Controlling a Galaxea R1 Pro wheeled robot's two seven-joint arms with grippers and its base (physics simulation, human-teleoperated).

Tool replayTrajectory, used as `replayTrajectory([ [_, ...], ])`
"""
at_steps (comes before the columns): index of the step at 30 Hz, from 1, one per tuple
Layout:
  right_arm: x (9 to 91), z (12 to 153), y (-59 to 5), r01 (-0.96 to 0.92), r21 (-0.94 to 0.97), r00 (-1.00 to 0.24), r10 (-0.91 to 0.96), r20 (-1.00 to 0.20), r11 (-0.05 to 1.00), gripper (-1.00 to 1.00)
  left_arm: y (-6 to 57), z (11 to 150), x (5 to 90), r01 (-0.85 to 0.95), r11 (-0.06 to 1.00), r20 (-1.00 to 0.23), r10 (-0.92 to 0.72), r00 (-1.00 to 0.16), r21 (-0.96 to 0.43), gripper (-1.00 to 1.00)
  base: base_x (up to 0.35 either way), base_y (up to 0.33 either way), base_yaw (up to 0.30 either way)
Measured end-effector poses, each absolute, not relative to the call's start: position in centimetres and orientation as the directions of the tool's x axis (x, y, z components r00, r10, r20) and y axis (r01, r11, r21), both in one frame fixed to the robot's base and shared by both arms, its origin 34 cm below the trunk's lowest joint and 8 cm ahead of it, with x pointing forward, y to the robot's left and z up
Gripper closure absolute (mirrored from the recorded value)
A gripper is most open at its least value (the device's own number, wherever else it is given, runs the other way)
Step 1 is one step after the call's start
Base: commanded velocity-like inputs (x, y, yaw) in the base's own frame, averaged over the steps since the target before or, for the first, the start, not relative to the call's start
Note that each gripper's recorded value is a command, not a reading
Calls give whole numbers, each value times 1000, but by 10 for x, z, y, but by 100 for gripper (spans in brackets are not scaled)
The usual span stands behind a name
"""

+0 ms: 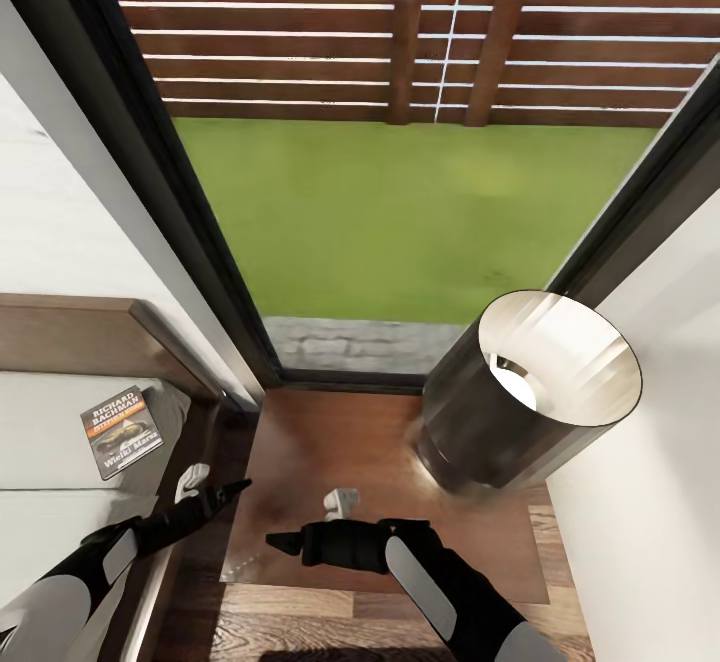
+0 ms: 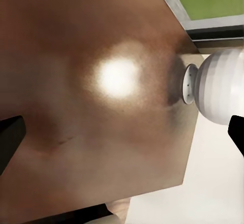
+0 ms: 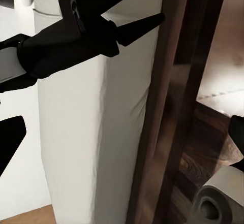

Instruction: In the bedroom, move the book from the bed onto either nightstand, and place the two sandals side by side next to the bed.

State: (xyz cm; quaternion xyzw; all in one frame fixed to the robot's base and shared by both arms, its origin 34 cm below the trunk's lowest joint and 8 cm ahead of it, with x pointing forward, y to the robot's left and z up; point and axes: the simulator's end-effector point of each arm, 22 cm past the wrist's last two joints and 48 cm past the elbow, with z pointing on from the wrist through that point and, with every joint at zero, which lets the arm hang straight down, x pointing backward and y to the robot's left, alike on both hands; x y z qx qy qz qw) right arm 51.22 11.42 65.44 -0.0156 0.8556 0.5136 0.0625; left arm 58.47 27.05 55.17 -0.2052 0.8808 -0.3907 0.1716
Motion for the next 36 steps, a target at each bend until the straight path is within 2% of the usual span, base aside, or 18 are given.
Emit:
replayTrajectory([
  [7, 514, 657, 115, -97, 877, -991, 38, -130, 471, -100, 270, 553, 586, -225, 610, -144, -496, -856, -760, -100, 0, 0, 155],
  [30, 517, 663, 115, -112, 876, -989, 38, -146, 468, -100, 268, 560, 590, -214, 608, -155, -496, -854, -765, -100, 0, 0, 240],
  [36, 518, 664, 115, -112, 877, -988, 38, -147, 467, -100, 268, 560, 591, -214, 607, -155, -497, -854, -766, -100, 0, 18, 86],
])
